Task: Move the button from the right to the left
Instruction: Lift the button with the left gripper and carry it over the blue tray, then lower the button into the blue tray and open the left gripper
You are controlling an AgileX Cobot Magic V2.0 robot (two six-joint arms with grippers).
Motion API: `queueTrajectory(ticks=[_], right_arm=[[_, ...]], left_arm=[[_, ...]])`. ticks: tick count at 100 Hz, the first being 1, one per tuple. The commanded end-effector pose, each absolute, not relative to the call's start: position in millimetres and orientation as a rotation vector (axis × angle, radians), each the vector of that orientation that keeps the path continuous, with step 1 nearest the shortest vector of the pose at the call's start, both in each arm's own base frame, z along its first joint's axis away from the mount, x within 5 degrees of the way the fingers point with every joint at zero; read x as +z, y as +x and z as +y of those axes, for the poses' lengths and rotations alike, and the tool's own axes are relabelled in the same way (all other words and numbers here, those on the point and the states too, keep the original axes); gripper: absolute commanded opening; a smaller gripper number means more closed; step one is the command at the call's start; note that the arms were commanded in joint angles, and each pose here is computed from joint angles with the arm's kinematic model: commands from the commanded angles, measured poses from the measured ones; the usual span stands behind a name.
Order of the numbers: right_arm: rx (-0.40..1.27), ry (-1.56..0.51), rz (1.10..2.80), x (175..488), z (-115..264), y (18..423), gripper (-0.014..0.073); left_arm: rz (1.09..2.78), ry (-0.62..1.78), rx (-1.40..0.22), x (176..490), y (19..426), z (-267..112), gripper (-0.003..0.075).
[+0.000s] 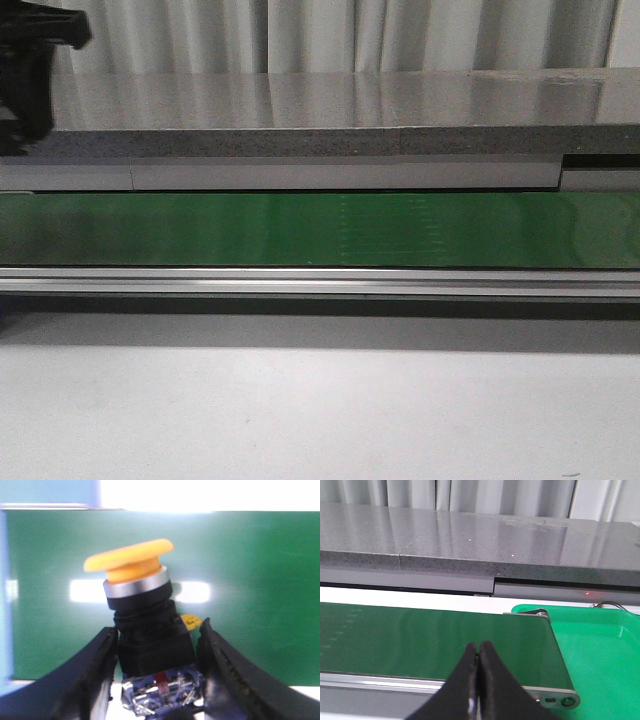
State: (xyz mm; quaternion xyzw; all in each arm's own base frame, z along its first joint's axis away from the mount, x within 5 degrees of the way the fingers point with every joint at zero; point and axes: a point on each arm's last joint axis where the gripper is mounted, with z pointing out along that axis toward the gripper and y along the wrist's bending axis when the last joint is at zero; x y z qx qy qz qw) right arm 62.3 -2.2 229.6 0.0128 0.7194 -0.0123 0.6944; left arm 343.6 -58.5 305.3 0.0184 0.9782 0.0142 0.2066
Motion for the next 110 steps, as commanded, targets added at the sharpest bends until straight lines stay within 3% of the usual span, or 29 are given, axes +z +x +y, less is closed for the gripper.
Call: queueTrajectory(ticks=[1, 55, 110], right_arm=[[-0.035, 0.022, 1.511, 245, -2, 62, -0.0067], [-0.035, 0.022, 1.511, 245, -2, 62, -0.0067], [-0.035, 0.022, 1.511, 245, -2, 62, -0.0067]], left_arm=[[2.633, 0.042, 0.082, 335, 338, -32, 0.025], [2.747, 0.056, 0.319, 326, 327, 93, 0.025], [2.816, 0.165, 0.345, 245, 372, 125, 0.0249]])
